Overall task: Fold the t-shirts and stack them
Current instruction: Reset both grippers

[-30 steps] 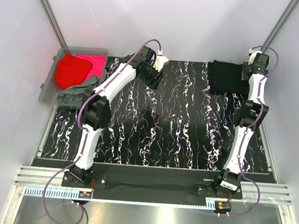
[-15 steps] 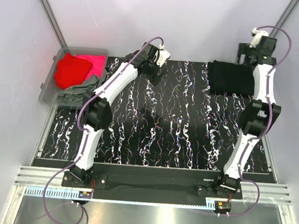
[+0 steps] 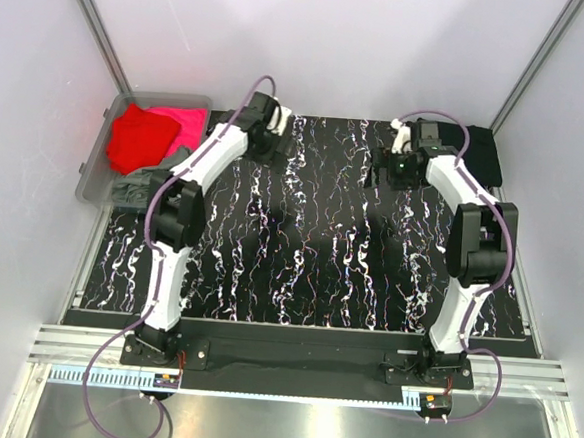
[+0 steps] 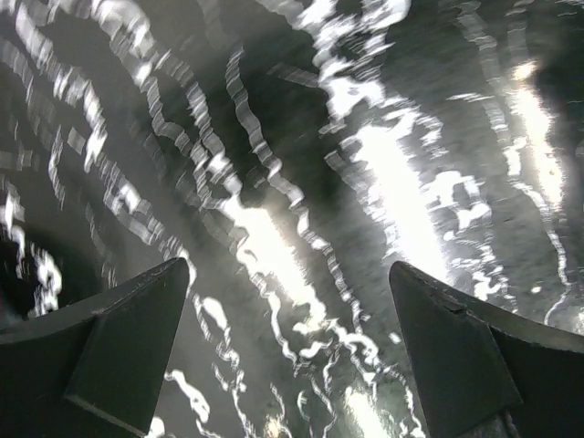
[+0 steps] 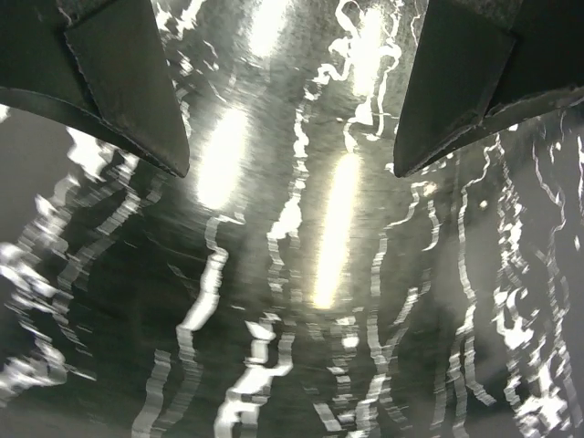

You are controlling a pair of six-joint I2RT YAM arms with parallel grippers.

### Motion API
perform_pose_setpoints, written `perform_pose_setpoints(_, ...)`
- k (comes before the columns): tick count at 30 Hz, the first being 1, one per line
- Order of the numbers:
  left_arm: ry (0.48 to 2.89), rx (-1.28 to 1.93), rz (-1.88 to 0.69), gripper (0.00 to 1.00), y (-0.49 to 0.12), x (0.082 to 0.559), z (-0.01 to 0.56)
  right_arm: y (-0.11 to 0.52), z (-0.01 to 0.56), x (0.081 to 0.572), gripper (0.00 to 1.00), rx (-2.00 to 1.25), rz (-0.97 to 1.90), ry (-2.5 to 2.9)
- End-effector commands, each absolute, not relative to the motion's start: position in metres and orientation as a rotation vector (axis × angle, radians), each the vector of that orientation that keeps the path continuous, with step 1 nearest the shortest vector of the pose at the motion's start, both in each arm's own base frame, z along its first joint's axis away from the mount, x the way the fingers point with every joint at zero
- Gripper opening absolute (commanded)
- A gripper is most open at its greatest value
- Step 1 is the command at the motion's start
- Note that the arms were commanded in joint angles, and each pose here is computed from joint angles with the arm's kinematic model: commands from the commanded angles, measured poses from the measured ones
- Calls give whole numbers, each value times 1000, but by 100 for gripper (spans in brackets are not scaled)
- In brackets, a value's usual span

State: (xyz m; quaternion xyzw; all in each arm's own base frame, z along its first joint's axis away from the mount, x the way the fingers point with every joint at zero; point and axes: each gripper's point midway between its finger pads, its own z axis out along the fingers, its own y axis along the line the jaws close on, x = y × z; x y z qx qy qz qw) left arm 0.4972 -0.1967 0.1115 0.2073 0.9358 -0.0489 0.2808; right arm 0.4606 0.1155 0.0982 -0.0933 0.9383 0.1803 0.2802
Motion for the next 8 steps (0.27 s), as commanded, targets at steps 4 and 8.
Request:
perform_pose_setpoints(4, 2440, 401, -271, 99, -188, 481, 163, 116, 143, 462, 100, -216, 373, 2407)
perform_pose_setpoints(8, 2448, 423, -325, 99, -193, 475, 157, 123, 129, 453, 100, -353, 273, 2423)
